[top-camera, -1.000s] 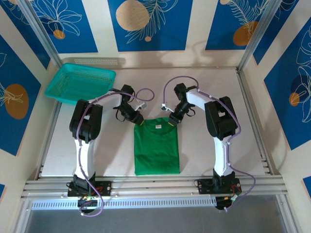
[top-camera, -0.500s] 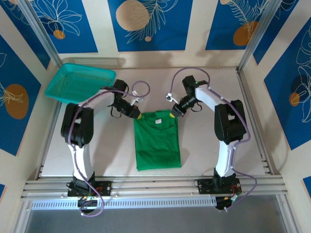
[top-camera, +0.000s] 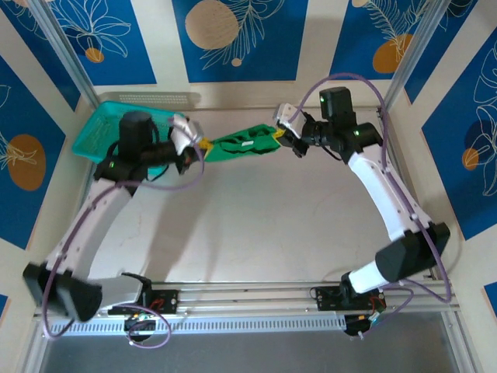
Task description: Fold the inside-out t-shirt
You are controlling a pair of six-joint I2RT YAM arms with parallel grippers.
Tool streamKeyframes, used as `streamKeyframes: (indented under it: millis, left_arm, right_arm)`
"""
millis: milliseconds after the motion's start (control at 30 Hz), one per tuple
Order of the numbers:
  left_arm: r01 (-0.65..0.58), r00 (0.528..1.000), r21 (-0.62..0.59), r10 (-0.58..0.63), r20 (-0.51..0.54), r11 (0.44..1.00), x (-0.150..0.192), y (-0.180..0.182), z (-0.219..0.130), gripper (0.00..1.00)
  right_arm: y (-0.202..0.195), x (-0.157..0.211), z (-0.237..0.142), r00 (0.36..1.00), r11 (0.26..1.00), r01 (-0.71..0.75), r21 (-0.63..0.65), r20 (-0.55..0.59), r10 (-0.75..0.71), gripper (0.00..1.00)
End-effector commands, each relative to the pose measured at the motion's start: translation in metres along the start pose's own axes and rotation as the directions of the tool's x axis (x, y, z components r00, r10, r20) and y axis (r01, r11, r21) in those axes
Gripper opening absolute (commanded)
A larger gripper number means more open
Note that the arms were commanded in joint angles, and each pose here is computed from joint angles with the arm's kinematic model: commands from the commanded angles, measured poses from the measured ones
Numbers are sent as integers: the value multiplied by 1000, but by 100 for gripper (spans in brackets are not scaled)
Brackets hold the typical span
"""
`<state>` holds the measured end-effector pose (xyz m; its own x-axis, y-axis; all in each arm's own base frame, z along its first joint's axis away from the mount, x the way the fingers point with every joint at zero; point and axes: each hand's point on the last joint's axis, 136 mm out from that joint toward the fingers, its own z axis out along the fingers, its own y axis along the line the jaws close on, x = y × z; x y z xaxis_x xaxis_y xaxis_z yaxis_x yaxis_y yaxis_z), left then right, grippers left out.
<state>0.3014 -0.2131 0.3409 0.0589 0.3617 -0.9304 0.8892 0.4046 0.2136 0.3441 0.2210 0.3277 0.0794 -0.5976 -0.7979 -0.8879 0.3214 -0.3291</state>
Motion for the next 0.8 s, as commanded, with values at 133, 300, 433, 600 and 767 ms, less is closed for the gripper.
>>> streamKeyframes:
  millis: [133,300,433,600,767]
  left_arm:
    - [-29,994,76,37,-104,997,115,-78,26,0]
    - [54,997,154,-45,-63,987,139,-145,31,0]
    - [159,985,217,-140,-100,963,140,-172,27,0]
    - [364,928,132,-346,-137,922,135,-162,22,0]
    - [322,943,89,-311,-120,942,107,-140,23,0]
  right_arm:
    - [88,129,32,934,993,-67,-93,-357,30,0]
    - [151,178,23,836,970,-195,-143,-542,88,0]
    - [179,178,-2,749,946,-289,-144,-650,130,0]
    - [190,163,-25,734,928,-339,-156,-661,156,0]
    - [161,138,-16,805,919,-374,-121,-534,258,0]
